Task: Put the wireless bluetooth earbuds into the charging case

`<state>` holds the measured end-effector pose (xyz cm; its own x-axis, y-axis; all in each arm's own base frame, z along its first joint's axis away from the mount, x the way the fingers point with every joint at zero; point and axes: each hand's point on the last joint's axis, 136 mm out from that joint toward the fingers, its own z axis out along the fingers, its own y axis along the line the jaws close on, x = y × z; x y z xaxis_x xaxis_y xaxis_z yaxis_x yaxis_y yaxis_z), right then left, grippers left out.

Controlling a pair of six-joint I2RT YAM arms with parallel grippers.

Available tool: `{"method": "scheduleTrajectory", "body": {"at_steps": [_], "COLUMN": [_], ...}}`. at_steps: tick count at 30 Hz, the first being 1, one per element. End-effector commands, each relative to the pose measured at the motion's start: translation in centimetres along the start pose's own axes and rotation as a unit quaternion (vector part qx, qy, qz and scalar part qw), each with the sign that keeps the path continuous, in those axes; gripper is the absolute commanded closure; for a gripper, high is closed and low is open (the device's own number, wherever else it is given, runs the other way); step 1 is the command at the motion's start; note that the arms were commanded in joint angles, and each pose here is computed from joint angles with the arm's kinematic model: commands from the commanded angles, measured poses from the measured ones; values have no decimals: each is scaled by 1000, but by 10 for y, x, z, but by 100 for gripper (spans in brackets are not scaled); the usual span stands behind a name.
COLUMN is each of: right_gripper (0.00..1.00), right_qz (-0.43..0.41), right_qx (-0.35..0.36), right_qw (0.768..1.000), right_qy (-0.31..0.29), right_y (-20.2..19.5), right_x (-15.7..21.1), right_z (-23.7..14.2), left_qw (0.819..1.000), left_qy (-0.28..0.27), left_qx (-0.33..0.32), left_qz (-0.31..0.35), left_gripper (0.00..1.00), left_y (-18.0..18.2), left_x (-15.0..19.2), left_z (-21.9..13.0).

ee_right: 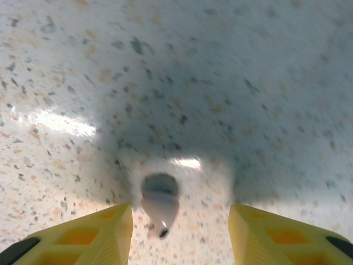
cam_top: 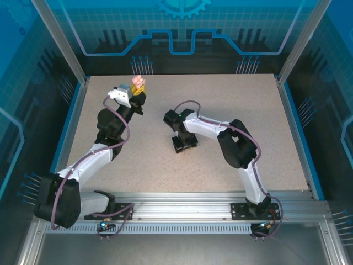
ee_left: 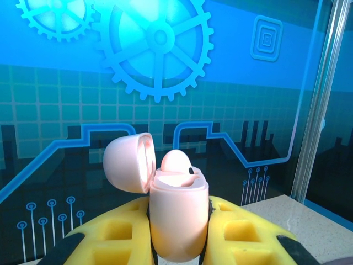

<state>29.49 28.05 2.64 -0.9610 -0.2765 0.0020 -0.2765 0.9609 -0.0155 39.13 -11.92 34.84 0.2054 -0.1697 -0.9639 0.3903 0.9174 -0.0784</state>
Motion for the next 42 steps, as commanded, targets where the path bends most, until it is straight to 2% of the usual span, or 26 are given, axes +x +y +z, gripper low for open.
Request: {"method": "scheduleTrajectory", "body": {"at_steps": [1,4,8,20,42], "right_gripper": [51,51,54,60,75], "right_qz": [103,143,152,111,108], "right_qx": [-3,0,-10,19,25], "right_qw": [995,989,988,994,994], "right_qy": [-16,-25,-20,-4,9], "right_y": [-3,-5,3,7,2], "right_x": [8,7,3,-3,-3], "right_z": [-28,-27,-19,1,17], "left_qw": [1000,1000,1000,1000,1000], "left_qy": [-8,-5,-2,-3,0], "left_qx": [9,9,10,9,9], "left_qz": [-4,0,0,-8,-9], "left_gripper": [100,100,100,100,100], "left_y": [-2,-2,-2,-2,-2], "left_x": [-5,-4,-2,-2,-1], "left_z": [-1,-3,-3,-3,-3]}}
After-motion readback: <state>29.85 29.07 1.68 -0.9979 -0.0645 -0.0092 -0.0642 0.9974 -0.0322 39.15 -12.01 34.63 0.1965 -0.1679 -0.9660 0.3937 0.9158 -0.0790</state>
